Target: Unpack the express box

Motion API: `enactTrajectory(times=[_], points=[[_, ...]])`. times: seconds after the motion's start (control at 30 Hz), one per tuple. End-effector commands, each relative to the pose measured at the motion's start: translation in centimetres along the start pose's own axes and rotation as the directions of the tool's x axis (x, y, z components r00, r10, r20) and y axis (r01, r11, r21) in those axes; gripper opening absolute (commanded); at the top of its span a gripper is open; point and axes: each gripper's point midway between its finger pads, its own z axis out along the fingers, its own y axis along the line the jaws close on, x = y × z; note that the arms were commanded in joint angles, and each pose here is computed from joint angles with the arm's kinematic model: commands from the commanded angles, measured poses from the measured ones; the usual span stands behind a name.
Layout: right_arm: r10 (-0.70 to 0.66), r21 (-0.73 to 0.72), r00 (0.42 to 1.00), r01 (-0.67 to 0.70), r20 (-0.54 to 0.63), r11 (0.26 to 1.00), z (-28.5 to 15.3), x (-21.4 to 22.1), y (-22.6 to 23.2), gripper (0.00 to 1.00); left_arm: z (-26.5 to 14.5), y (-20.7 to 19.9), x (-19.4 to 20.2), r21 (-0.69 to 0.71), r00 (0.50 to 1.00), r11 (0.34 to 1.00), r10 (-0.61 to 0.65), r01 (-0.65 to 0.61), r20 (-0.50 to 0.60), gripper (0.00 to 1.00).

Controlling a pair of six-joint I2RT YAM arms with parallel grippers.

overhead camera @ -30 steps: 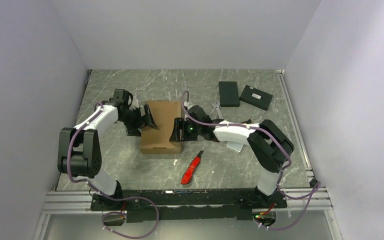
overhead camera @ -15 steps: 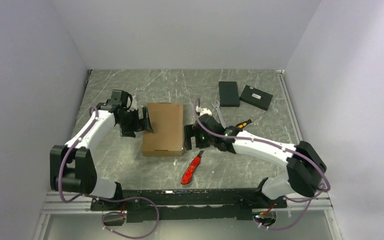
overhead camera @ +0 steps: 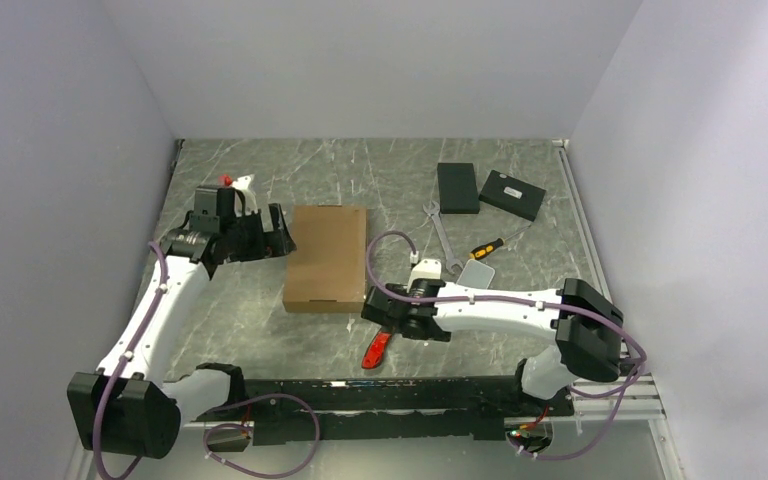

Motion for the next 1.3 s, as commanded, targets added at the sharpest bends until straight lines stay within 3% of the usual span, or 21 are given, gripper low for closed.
enactTrajectory(times=[0.0, 0.27, 0.5, 0.83, 1.0, 1.27], points=[[0.085, -0.005, 0.993, -0.085, 0.083, 0.996, -0.9, -1.6, 0.4, 0.94, -0.5, -0.8, -0.9, 0.043, 0.997, 0.998, 0.041, -0.043, 0.059, 0.99], [0.086, -0.117, 0.995, -0.080, 0.051, 0.990, -0.5, -1.4, 5.1, 0.91, -0.7, -4.1, -2.1, 0.199, 0.998, 0.979, 0.045, -0.052, 0.039, 0.97], [0.080, -0.117, 0.997, -0.080, -0.004, 0.990, 0.7, -0.1, 7.4, 0.82, -1.6, -3.9, -4.2, 0.140, 0.989, 0.986, 0.075, -0.093, 0.129, 0.97], [0.089, -0.080, 0.992, -0.096, -0.088, 0.992, 2.6, 1.9, 7.2, 0.78, -1.8, -2.0, -3.1, 0.059, 0.985, 0.992, 0.103, -0.112, 0.141, 0.97], [0.119, -0.063, 0.982, -0.129, -0.147, 0.990, 3.7, 2.7, 6.6, 0.70, -2.1, -2.1, -3.2, 0.059, 0.980, 0.991, 0.109, -0.120, 0.164, 0.97], [0.153, -0.038, 0.977, -0.161, -0.150, 0.986, 4.0, 2.8, 5.7, 0.64, -2.0, -2.1, -3.1, 0.061, 0.982, 0.991, 0.107, -0.118, 0.158, 0.97]])
